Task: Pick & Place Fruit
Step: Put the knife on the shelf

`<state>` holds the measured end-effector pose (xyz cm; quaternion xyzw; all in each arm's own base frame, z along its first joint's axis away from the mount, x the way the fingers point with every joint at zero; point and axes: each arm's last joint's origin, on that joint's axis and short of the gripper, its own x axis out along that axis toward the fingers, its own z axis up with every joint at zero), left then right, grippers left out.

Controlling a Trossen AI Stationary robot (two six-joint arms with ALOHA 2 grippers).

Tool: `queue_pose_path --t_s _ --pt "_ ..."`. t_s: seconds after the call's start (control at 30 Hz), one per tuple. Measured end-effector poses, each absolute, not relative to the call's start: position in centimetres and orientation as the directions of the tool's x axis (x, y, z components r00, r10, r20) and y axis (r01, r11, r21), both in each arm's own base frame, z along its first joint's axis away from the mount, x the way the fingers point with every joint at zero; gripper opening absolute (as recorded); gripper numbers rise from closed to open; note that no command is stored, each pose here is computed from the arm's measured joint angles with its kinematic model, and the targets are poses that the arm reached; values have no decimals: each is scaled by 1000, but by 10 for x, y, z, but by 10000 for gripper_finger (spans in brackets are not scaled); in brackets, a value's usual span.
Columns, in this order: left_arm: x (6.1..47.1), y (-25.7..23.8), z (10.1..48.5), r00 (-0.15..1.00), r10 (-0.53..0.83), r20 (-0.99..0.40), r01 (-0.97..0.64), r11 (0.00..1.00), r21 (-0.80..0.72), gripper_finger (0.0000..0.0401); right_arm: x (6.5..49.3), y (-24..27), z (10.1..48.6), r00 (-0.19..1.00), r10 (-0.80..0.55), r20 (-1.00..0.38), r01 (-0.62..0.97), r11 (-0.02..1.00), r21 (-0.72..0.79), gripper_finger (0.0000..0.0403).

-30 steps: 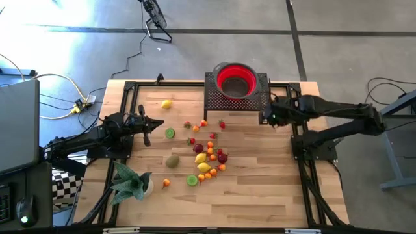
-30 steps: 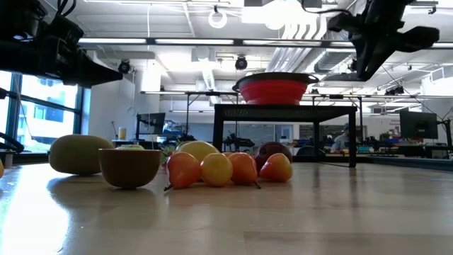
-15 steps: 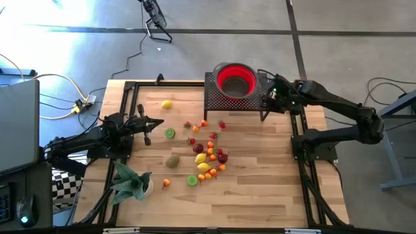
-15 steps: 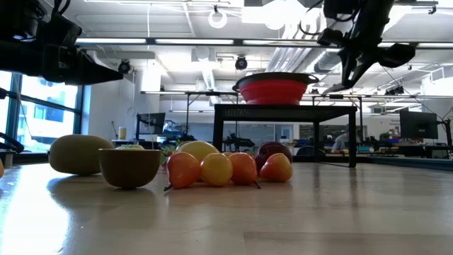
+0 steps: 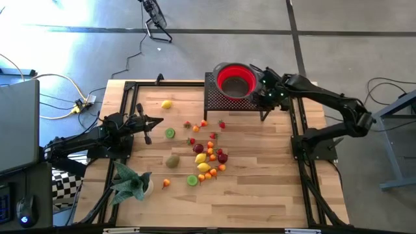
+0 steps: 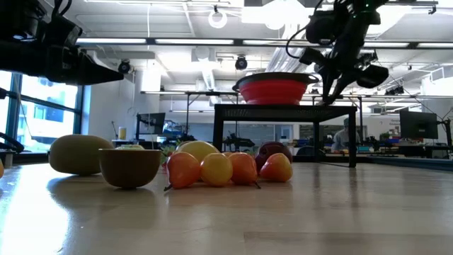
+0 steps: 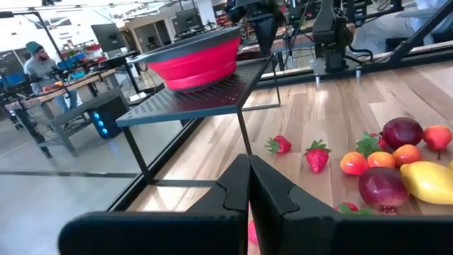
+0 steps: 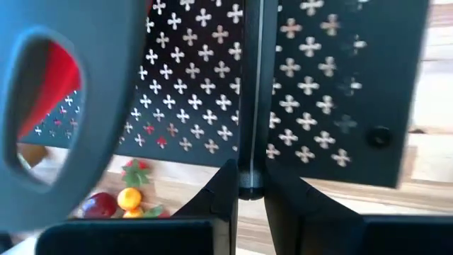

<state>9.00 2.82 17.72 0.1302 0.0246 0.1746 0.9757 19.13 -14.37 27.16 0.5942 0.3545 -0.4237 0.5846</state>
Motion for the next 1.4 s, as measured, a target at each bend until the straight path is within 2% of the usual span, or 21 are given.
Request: queue_pose_path --t_s 0.2,0.53,0.8,0.97,1.3,1.4 --pt "90 28 177 938 347 -3 -334 905 262 0 194 -149 273 442 -79 -893 888 -103 449 40" --pt "90 28 177 938 347 -3 -334 905 262 0 193 -150 273 440 -83 -894 887 -116 447 43" --pt "90 28 177 938 347 -3 -334 905 262 0 193 -150 273 432 -93 -897 890 -117 441 108" --pt "90 28 177 938 346 -4 -333 906 262 0 192 -149 274 438 -93 -894 888 -107 447 126" --pt "90 28 178 939 344 -3 -331 907 261 0 175 -138 296 451 -211 -867 878 -68 473 86" --pt "90 28 177 939 344 -3 -331 907 261 0 171 -134 302 463 -242 -852 876 -17 481 67"
